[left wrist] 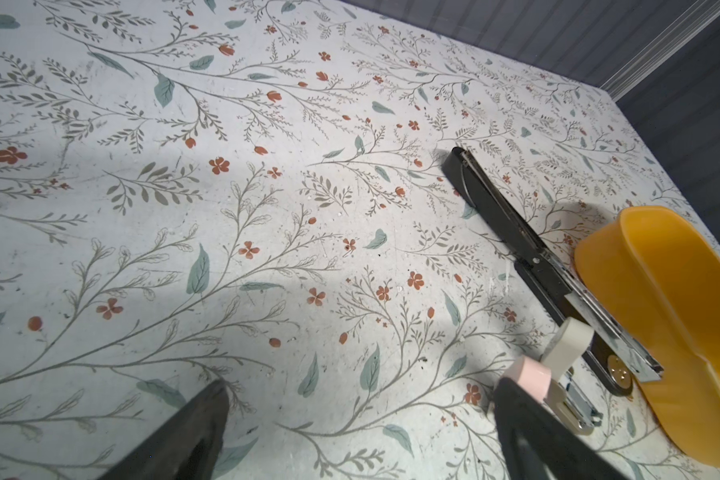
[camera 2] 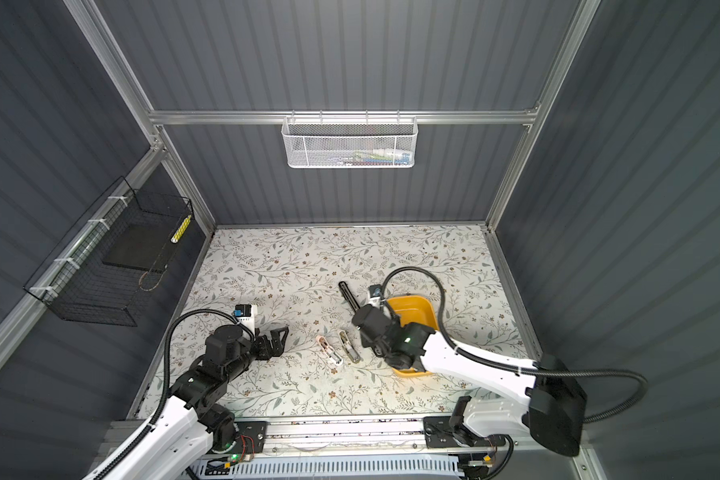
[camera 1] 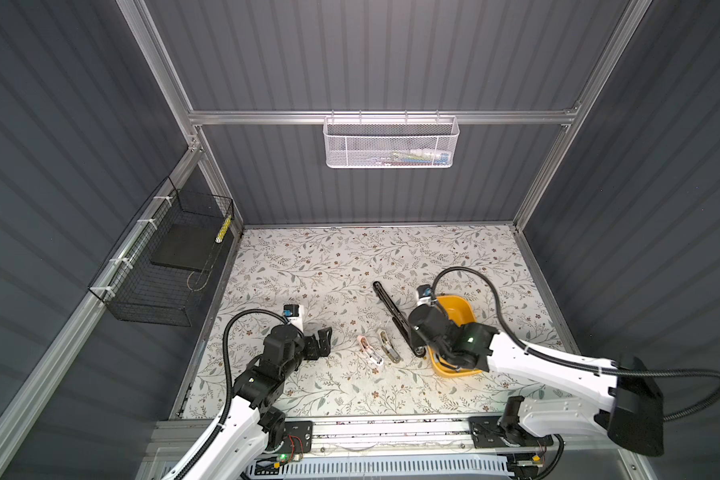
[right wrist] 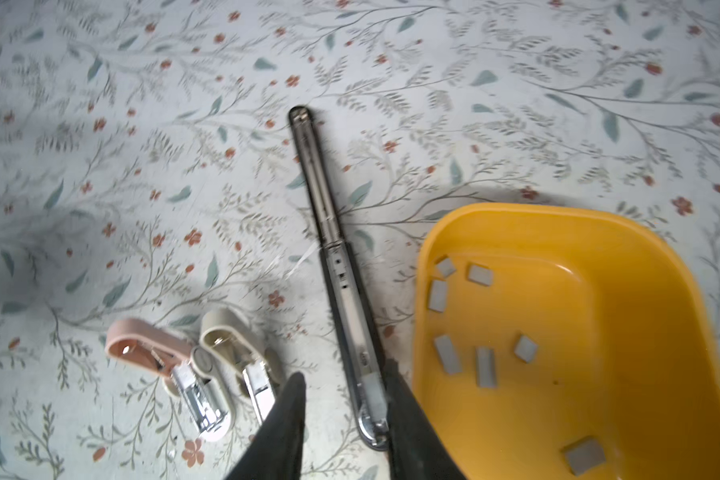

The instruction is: Load the staples into the stapler

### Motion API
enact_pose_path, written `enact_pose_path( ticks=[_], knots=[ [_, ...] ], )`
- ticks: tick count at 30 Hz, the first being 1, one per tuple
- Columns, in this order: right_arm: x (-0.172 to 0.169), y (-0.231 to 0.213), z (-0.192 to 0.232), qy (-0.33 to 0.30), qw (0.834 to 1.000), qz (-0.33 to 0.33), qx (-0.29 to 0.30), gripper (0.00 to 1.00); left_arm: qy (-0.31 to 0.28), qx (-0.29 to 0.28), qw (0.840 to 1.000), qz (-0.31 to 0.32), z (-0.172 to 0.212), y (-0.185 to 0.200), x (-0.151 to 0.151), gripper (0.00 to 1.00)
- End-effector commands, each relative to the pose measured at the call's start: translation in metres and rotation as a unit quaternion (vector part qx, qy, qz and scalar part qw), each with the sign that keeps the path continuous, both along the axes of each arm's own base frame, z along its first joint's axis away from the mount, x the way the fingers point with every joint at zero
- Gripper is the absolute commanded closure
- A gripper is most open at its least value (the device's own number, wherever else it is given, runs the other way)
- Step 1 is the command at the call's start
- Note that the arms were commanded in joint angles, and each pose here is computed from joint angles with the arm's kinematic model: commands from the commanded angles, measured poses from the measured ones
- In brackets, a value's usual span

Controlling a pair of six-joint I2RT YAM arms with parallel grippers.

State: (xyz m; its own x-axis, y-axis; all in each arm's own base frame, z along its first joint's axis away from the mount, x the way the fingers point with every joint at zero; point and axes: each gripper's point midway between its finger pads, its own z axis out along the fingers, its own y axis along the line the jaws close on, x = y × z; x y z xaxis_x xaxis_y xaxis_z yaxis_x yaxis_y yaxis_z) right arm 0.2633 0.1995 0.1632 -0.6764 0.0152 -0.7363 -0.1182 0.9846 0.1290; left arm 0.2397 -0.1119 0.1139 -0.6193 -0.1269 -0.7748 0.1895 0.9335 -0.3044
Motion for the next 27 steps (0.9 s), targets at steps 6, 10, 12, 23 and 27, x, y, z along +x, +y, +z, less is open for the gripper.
enact_pose_path(
  ticks=[6,10,12,23,27],
  knots=[
    [-0.001,-0.089,-0.046,0.112,0.983,-0.144,0.014,0.64,-0.025,0.031,0.999,0.008,0.034,-0.009,0.04,0.0],
    [0.006,-0.081,-0.063,0.151,0.981,-0.117,0.039,0.64,-0.049,0.078,0.996,-0.003,0.037,-0.008,0.053,0.0],
    [0.009,-0.08,-0.068,0.16,0.982,-0.102,0.023,0.63,-0.063,0.102,0.993,-0.015,0.034,-0.008,0.056,0.0],
    [0.03,-0.045,-0.085,0.172,0.985,-0.008,0.035,0.72,-0.097,0.122,0.987,-0.042,0.024,-0.008,0.05,0.0],
    [0.032,-0.038,-0.089,0.17,0.985,0.022,0.027,0.71,-0.096,0.122,0.987,-0.043,0.024,-0.009,0.051,0.0]
  ],
)
